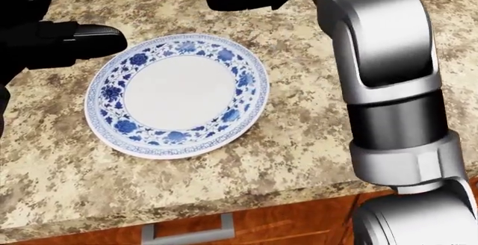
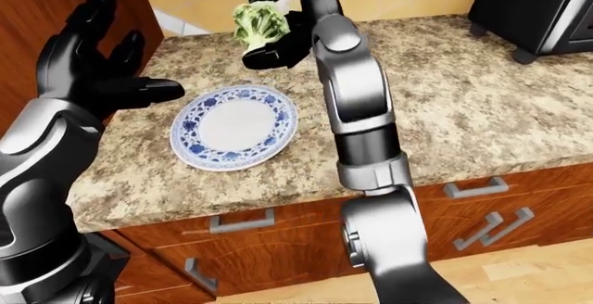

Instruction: Place the broccoli on the rack of the oven.

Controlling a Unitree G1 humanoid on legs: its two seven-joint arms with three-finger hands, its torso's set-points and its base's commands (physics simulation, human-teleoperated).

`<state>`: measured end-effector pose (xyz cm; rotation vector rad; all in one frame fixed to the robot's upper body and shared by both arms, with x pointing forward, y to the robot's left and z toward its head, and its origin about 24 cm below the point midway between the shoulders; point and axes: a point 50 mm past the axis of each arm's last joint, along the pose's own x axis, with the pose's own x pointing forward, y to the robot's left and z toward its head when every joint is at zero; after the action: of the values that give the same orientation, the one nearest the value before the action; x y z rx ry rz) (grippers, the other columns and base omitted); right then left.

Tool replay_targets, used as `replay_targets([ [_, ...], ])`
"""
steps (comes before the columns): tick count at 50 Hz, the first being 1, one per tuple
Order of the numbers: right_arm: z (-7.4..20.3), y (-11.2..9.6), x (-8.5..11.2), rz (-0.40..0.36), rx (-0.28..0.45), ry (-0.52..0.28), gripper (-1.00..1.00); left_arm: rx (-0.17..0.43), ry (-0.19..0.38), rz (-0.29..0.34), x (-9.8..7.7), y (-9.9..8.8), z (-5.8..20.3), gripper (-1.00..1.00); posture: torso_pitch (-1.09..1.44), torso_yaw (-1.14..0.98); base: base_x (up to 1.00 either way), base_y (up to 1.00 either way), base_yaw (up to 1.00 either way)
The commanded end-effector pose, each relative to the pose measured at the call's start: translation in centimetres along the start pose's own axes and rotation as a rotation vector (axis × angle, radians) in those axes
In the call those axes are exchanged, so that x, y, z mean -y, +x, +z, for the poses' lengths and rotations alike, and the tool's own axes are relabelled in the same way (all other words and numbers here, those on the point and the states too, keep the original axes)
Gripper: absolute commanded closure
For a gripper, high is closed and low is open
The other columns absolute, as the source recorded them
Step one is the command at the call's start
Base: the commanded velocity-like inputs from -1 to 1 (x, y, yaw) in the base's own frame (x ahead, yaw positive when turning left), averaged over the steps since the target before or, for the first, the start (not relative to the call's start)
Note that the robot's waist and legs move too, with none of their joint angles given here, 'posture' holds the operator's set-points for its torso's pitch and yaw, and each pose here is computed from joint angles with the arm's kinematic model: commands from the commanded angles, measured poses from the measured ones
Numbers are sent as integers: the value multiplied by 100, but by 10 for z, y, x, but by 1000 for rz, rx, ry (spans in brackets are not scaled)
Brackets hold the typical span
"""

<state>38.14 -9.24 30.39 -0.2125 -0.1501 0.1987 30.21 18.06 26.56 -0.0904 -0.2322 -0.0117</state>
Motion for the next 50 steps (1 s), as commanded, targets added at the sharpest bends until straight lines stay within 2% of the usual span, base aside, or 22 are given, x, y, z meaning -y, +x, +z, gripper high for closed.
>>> replay_targets([
  [1,29,-9,7,-20,94,-4,100,83,5,1,0,-1,16,-100,0,0,0,0,0],
  [6,35,-14,15,-34,87,21,100,80,6,6,0,-1,15,-100,0,0,0,0,0],
  [14,35,-26,27,-60,77,9,100,78,8,12,-1,0,15,-100,0,0,0,0,0],
  [32,30,-25,23,-41,65,13,100,74,8,18,-2,1,14,-100,0,0,-2,0,0],
  [50,29,-25,22,-35,62,16,100,72,10,15,-1,0,13,-100,0,0,-33,0,0],
])
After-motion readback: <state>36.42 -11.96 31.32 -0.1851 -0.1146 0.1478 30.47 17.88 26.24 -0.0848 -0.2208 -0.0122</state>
